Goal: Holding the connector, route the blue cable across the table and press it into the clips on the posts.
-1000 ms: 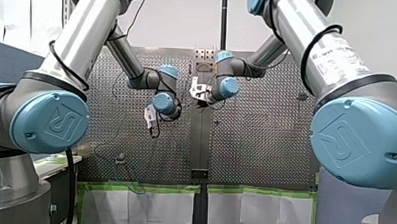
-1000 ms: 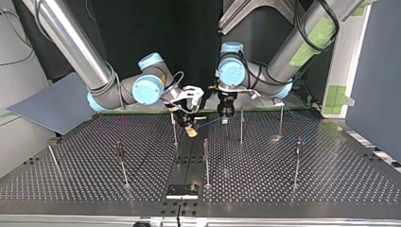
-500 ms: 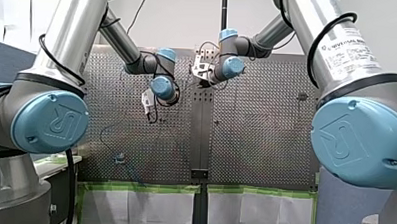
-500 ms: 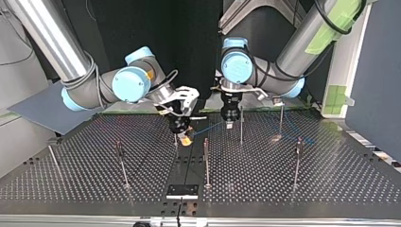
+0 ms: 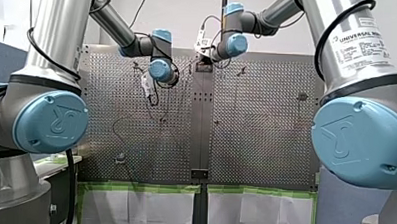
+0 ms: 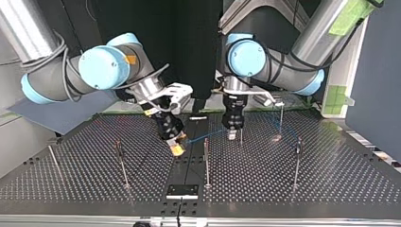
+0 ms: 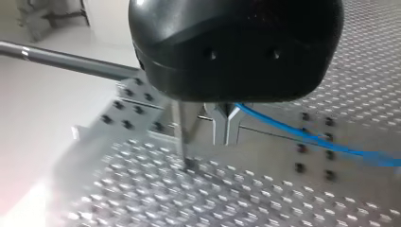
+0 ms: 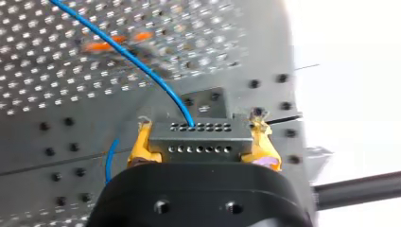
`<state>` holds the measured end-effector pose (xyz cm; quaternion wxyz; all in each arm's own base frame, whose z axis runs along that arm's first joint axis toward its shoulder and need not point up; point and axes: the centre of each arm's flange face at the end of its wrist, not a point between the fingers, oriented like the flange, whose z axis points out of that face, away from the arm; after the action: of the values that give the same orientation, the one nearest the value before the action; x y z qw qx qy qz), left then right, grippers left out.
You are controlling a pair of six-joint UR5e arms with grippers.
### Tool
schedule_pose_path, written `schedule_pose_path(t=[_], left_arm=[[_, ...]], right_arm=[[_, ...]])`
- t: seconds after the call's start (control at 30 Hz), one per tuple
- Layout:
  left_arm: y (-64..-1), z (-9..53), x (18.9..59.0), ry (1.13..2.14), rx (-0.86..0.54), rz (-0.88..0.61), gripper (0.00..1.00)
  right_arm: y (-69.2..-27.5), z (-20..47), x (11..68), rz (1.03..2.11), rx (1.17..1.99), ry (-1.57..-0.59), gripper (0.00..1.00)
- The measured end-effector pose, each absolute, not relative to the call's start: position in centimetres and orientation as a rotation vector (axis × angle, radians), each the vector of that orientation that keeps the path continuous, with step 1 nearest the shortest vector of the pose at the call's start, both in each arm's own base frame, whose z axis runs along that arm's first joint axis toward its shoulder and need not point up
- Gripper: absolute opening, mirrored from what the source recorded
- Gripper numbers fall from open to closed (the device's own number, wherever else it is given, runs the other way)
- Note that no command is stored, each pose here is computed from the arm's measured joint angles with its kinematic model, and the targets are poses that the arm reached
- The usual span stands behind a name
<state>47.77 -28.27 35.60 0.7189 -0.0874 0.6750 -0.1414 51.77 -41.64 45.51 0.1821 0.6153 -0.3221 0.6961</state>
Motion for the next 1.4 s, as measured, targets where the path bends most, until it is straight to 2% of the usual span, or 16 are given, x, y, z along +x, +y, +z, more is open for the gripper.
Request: schedule_pose_path(t=[0.23,0.6,1.0,1.4], left_arm=[[-27.3,38.4,47.3,1.443,-0.184,-0.34,0.0],[-27.2,38.2,48.3,1.439,-0.132,-0.386,0.0],[-27.6,37.6,50.7,1.44,-0.125,-0.397,0.0],[-27.8,37.7,53.3,1.435,-0.117,-0.407,0.0]], right_arm=[[-41.4,46.5,50.9,1.967,1.715,-0.912,0.0],[-42.2,45.1,50.2,1.938,1.725,-0.942,0.0],[-43.8,42.8,50.2,1.904,1.743,-0.977,0.0],[-45.6,42.3,49.1,1.902,1.721,-0.998,0.0]])
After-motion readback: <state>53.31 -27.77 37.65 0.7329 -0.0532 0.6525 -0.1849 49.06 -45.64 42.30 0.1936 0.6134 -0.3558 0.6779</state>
